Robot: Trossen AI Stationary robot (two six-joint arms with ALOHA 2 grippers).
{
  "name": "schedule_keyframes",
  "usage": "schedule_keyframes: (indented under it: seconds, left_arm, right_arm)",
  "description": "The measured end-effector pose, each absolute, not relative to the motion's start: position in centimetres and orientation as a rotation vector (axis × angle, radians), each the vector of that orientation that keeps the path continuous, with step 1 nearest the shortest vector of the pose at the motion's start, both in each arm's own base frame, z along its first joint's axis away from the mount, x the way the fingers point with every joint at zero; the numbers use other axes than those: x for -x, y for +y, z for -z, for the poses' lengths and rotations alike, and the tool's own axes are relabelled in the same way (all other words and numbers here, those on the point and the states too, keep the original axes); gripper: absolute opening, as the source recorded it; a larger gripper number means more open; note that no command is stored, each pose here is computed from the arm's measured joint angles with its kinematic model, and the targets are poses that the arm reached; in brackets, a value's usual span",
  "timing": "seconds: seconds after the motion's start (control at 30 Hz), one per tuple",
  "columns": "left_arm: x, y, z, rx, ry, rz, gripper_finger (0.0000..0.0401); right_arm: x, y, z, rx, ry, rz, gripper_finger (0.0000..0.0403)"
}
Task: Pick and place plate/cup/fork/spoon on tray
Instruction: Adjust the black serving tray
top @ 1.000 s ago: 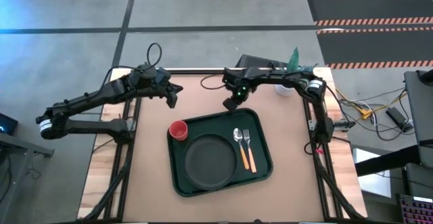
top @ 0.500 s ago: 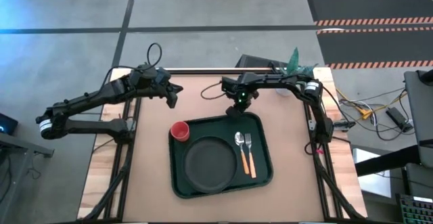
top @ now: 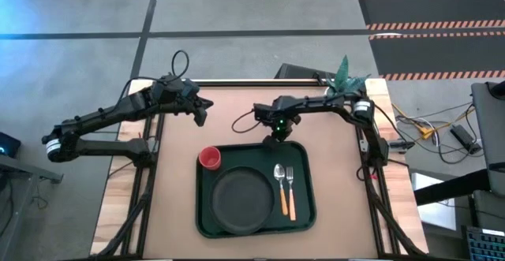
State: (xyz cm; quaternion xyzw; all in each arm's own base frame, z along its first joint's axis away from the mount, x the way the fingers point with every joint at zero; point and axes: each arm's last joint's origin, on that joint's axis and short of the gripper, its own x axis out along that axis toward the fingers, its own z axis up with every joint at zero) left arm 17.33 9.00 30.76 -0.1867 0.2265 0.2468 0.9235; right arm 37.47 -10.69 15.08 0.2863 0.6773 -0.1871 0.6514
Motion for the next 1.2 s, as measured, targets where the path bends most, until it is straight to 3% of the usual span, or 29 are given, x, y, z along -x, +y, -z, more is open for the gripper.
schedule_keyframes:
  seconds: [0.3,0.53,0.7,1.2]
  left_arm:
    - [-17.3,9.0,-30.7,0.388,0.47,-0.493,0.0]
    - [-17.3,8.9,-30.7,0.39,0.471,-0.488,0.0]
    - [-17.3,8.9,-30.7,0.39,0.471,-0.488,0.0]
    - [-17.4,9.0,-30.6,0.391,0.475,-0.487,0.0]
  right_arm:
    - [-37.4,-10.4,-18.7,-0.548,1.419,0.502,0.0008]
    - [-38.6,-9.2,-20.9,-0.583,1.264,0.34,0.0008]
    - [-40.2,-8.3,-21.3,-0.594,1.131,0.228,0.0008]
    - [-41.5,-4.3,-19.5,-0.543,1.181,0.15,0.0008]
